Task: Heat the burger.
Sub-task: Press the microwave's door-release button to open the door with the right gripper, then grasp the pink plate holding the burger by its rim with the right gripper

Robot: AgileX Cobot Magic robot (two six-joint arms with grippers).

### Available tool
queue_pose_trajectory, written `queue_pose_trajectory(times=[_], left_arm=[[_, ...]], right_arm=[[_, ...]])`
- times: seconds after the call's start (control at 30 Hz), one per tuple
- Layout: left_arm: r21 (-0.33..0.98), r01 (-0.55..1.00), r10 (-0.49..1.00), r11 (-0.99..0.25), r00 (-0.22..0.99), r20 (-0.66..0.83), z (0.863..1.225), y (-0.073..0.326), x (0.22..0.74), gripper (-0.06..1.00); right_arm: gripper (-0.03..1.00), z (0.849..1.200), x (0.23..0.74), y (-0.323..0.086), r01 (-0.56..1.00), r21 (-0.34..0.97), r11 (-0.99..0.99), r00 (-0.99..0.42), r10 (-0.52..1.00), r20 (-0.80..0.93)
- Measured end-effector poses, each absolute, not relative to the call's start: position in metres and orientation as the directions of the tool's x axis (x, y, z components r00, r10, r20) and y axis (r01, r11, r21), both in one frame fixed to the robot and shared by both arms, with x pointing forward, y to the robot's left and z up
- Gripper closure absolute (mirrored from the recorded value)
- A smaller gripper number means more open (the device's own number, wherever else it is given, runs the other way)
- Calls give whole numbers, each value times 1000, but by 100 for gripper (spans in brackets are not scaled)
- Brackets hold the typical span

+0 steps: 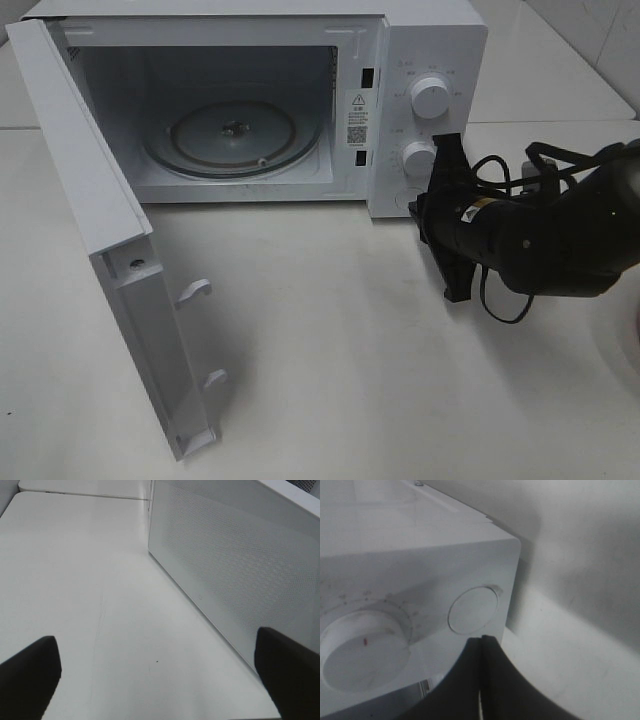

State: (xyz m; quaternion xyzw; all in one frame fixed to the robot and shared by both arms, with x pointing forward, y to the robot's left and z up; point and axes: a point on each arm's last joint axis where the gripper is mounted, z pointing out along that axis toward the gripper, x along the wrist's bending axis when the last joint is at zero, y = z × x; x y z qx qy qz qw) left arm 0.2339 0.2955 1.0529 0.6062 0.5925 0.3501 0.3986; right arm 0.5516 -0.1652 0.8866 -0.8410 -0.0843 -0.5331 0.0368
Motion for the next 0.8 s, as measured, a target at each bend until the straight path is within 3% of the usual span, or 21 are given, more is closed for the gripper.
queue_pose_trajectory(times=[0.5,0.8], left_arm=[[898,439,997,20,53,-48,1053,295,234,-3],[898,439,997,20,53,-48,1053,295,234,-3]], right_arm=[[95,917,502,-176,414,157,-897,458,354,815],[95,951,476,-180,652,379,-656,308,686,659]])
